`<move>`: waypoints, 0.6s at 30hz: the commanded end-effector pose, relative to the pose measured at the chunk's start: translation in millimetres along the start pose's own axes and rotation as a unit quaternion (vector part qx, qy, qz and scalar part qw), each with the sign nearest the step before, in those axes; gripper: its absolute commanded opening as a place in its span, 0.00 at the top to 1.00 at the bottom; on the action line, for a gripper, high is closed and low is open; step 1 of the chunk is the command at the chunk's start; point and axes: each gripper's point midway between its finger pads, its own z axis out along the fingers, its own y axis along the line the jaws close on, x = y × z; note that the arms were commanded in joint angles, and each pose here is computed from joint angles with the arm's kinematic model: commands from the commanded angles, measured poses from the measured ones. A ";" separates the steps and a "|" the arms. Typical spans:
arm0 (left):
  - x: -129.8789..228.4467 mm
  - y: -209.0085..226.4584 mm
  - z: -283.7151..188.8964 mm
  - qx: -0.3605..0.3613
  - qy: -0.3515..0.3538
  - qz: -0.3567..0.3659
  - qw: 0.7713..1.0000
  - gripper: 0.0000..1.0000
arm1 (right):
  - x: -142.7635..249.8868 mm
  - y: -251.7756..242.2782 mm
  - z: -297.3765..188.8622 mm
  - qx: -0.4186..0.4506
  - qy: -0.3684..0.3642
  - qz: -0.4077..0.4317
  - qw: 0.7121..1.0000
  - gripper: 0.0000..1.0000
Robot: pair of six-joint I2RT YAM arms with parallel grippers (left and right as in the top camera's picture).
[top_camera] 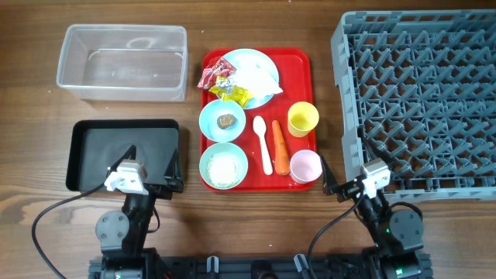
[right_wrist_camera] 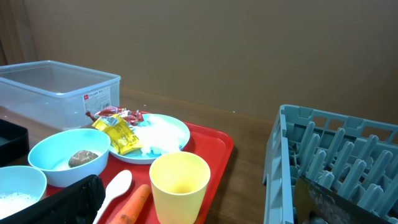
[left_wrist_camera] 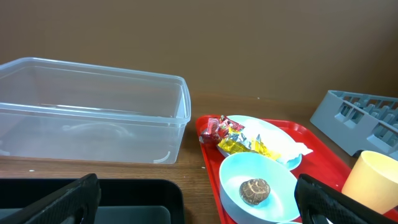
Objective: Sort waste into correct bins and load items into the dishwasher rack
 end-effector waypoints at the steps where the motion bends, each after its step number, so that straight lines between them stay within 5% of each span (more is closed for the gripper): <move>1: 1.3 3.8 -0.1 -0.009 0.000 -0.005 1.000 0.00 | -0.2 0.0 0.1 0.001 -0.001 0.002 1.000 0.00; 10: -80.2 -28.8 -3.7 0.049 -0.047 0.016 0.998 0.00 | -80.7 -1.1 -4.8 -0.005 -0.092 -0.024 0.995 0.00; 13: -147.1 -60.2 38.6 0.112 0.088 -0.019 0.990 0.00 | -128.3 -0.3 27.8 -0.038 -0.043 -0.019 0.998 0.00; 18: -164.6 -123.6 122.8 0.155 0.310 0.081 0.934 0.00 | -159.3 -16.9 90.5 -0.057 0.125 0.024 0.990 0.00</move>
